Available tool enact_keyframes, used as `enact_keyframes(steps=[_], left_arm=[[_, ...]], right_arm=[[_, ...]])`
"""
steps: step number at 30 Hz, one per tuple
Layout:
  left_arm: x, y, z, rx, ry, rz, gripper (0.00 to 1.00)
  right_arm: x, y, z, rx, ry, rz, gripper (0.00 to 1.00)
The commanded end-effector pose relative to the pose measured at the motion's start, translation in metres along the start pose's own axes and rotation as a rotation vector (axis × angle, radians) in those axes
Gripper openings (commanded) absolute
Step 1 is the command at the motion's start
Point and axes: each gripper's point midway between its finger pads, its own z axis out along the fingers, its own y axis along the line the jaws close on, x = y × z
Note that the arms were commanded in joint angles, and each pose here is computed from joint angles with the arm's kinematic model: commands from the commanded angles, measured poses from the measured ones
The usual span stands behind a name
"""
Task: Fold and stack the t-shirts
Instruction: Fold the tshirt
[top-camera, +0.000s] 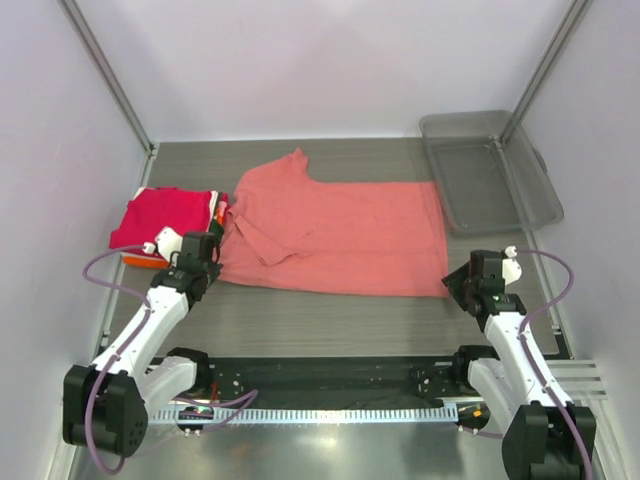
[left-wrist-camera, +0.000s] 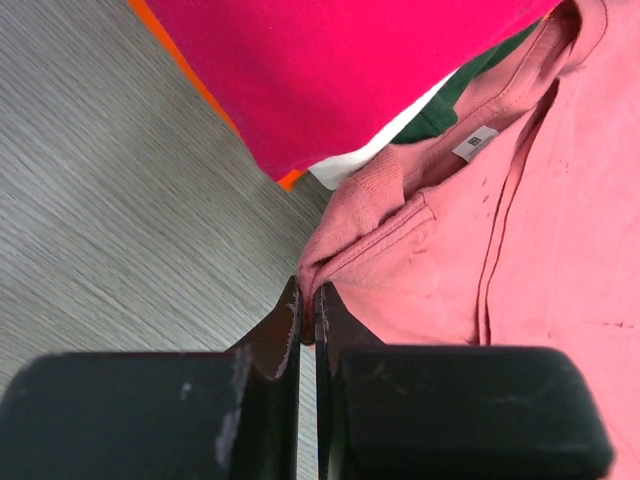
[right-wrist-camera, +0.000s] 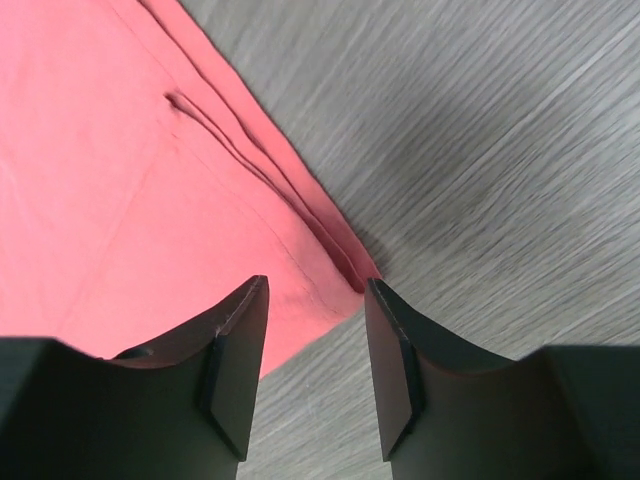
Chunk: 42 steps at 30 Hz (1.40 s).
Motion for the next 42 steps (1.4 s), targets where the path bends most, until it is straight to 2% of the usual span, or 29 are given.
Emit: enact_keyframes(steps=[1, 7, 13, 15, 16, 19, 20, 25, 30, 33, 34, 36, 38, 42], left_arm=[[-0.004, 0.008, 0.002, -0.03, -0.019, 0.004, 0.0], [-0.002, 0.008, 0.004, -0.024, -0.018, -0.001, 0.0], [0.002, 0.007, 0.008, -0.026, -0.006, 0.004, 0.0], [0.003, 0.007, 0.009, -0.021, -0.001, 0.003, 0.0], [0.005, 0.007, 0.011, -0.023, 0.003, 0.005, 0.0], [0.008, 0.008, 0.012, -0.024, 0.013, 0.007, 0.0], [0.01, 0.009, 0.013, -0.027, 0.016, 0.01, 0.0], [0.014, 0.01, 0.014, -0.025, 0.03, 0.011, 0.0], [0.002, 0.0, 0.006, -0.006, 0.021, 0.005, 0.0], [-0.025, -0.022, -0.013, 0.012, 0.008, 0.016, 0.0], [-0.046, -0.038, -0.025, 0.042, -0.019, 0.004, 0.0], [-0.061, -0.041, -0.041, 0.037, -0.033, 0.028, 0.0], [-0.075, -0.048, -0.058, 0.074, -0.061, 0.026, 0.0], [-0.062, -0.023, -0.062, 0.044, -0.048, 0.064, 0.0]], right_arm=[[0.009, 0.008, 0.002, -0.022, 0.051, -0.015, 0.48], [0.021, 0.003, 0.011, 0.0, 0.073, 0.002, 0.48], [0.018, -0.001, 0.017, 0.035, 0.03, -0.004, 0.42], [0.016, -0.004, 0.022, 0.056, 0.017, -0.008, 0.37], [0.017, -0.004, 0.023, 0.059, 0.02, -0.007, 0.35], [0.022, -0.004, 0.027, 0.058, 0.043, -0.005, 0.16], [0.023, -0.004, 0.027, 0.055, 0.045, -0.005, 0.02], [0.003, 0.0, 0.012, 0.042, -0.036, 0.0, 0.01], [-0.032, 0.041, -0.015, -0.065, -0.112, -0.001, 0.01], [-0.058, 0.071, -0.031, -0.103, -0.146, -0.019, 0.01], [-0.063, 0.075, -0.036, -0.102, -0.146, -0.026, 0.01], [-0.079, 0.09, -0.054, -0.129, -0.179, -0.026, 0.01], [-0.086, 0.093, -0.063, -0.146, -0.203, -0.02, 0.01], [-0.068, 0.064, -0.058, -0.082, -0.173, -0.024, 0.01]])
